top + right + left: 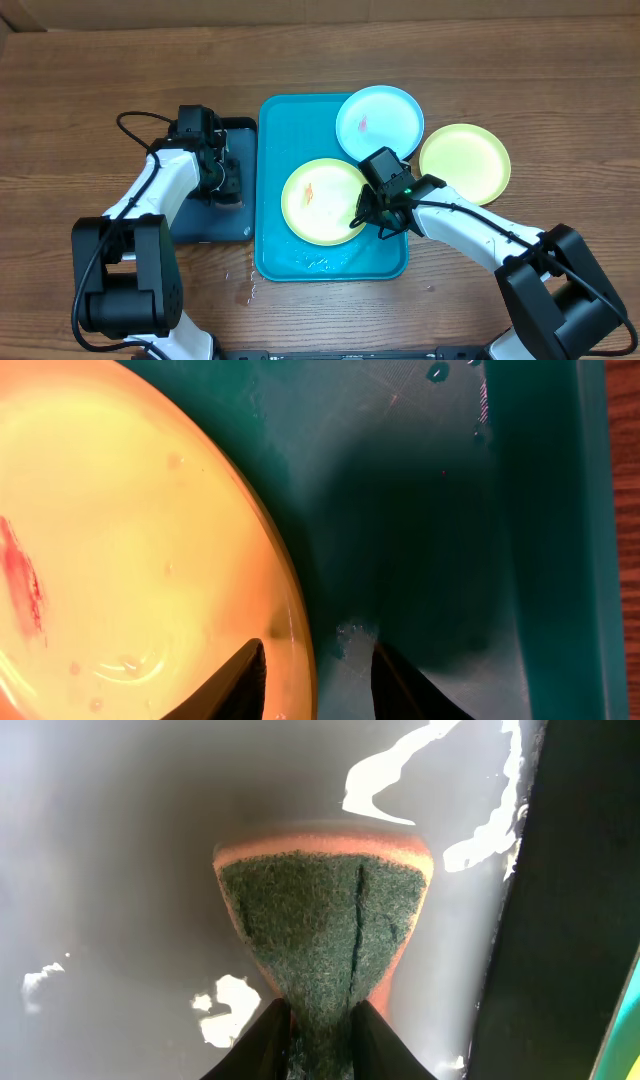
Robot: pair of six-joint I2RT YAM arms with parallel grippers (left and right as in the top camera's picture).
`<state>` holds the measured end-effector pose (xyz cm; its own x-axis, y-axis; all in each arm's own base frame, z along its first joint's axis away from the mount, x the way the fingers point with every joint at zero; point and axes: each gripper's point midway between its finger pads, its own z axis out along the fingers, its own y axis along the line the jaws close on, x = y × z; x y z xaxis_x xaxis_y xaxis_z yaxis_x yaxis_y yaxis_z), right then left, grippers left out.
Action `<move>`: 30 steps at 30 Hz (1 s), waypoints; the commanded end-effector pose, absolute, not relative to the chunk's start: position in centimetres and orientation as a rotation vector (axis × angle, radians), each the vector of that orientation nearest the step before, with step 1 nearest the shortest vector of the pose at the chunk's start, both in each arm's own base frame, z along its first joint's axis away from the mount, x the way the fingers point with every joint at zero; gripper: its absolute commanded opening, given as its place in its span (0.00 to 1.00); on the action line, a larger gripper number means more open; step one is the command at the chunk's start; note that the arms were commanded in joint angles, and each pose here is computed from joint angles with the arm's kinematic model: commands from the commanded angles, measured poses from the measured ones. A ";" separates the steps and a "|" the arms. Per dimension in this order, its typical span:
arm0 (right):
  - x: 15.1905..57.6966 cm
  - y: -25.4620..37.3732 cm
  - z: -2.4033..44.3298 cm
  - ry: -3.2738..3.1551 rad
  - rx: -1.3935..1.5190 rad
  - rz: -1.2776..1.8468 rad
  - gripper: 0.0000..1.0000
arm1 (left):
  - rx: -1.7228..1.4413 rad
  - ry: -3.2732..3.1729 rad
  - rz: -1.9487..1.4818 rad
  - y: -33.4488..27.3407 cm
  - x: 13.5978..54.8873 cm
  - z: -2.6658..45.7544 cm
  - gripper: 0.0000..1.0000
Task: Clean dirty plates on tray and stack at the side
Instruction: 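Rub the sponge in the black tray's water with the left gripper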
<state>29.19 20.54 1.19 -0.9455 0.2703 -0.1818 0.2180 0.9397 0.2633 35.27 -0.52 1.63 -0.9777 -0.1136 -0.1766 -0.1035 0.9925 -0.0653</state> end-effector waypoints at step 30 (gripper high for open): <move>30.1 20.5 1.5 2.849 0.377 0.355 0.47 | -0.181 2.792 0.009 0.9 37.1 5.1 0.04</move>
